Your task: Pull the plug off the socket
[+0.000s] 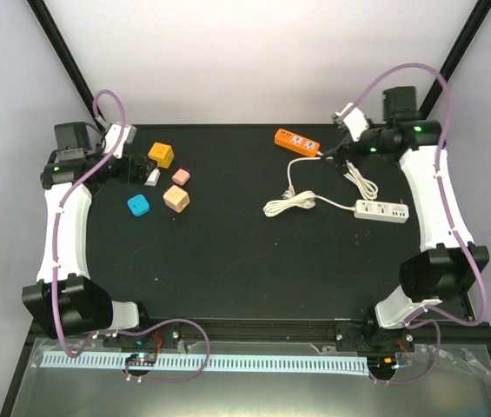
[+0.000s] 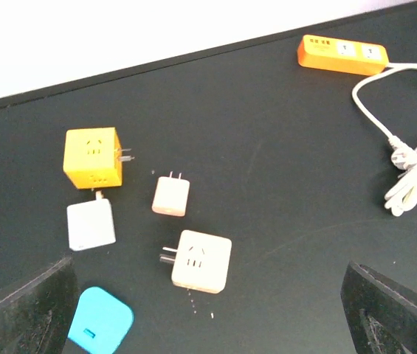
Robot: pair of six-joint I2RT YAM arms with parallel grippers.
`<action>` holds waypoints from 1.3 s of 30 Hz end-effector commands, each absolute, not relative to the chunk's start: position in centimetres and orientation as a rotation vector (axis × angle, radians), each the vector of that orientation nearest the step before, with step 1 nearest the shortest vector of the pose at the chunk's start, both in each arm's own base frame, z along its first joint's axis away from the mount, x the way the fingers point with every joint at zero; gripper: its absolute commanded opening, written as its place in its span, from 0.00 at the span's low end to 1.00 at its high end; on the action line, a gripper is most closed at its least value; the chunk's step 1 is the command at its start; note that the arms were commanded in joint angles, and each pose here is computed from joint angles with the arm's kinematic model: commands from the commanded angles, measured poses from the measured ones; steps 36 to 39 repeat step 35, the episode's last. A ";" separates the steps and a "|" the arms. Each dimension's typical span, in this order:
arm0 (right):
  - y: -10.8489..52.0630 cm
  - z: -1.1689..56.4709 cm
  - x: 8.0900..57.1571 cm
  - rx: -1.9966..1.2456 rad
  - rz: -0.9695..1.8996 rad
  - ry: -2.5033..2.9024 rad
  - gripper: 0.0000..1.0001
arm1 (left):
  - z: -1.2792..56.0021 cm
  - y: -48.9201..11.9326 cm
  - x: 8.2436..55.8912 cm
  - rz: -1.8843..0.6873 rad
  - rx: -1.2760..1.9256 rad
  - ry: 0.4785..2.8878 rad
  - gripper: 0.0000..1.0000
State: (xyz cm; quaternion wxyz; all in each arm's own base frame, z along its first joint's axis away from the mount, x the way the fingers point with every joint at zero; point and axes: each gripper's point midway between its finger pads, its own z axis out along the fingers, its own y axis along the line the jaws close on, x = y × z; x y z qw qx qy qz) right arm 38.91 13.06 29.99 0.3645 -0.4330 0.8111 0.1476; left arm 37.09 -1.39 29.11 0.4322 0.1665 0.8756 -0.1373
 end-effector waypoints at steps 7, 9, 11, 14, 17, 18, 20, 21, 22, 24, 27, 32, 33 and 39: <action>4.1 33.5 37.3 -0.657 0.439 1.993 1.00 | 27.7 3.5 35.6 -0.274 0.188 2.260 0.99; 2.4 32.2 36.8 -0.593 0.442 2.006 1.00 | 26.5 3.6 34.9 -0.291 0.196 2.277 0.99; 1.2 30.0 36.2 -0.544 0.446 2.039 1.00 | 25.9 3.2 34.1 -0.320 0.206 2.264 0.99; 0.1 27.0 35.3 -0.490 0.452 2.077 1.00 | 24.5 3.1 33.3 -0.320 0.186 2.262 0.99; -0.2 24.5 34.3 -0.440 0.495 2.098 1.00 | 23.2 3.2 32.8 -0.307 0.168 2.270 0.99; 0.0 23.9 34.0 -0.426 0.522 2.101 1.00 | 22.9 3.2 32.6 -0.304 0.166 2.274 0.99; 0.4 22.9 33.4 -0.399 0.575 2.101 1.00 | 22.3 3.2 32.3 -0.302 0.160 2.284 0.99; 0.7 22.5 33.0 -0.389 0.597 2.098 1.00 | 22.0 3.2 32.2 -0.298 0.158 2.286 0.99; 0.9 22.3 32.8 -0.380 0.610 2.091 1.00 | 21.8 3.3 32.2 -0.292 0.152 2.287 0.99; 1.1 21.7 32.5 -0.364 0.616 2.078 1.00 | 21.5 3.3 32.0 -0.283 0.152 2.283 0.99; 1.2 21.6 32.2 -0.357 0.609 2.071 1.00 | 21.1 3.4 32.0 -0.279 0.142 2.286 0.99; 1.2 21.7 32.1 -0.361 0.600 2.066 1.00 | 20.9 3.6 32.3 -0.287 0.099 2.291 0.99; 1.2 21.5 32.1 -0.360 0.604 2.067 1.00 | 20.9 3.7 32.4 -0.283 0.090 2.289 0.99; 1.3 21.2 32.2 -0.356 0.620 2.072 1.00 | 21.1 3.7 32.3 -0.282 0.084 2.283 0.99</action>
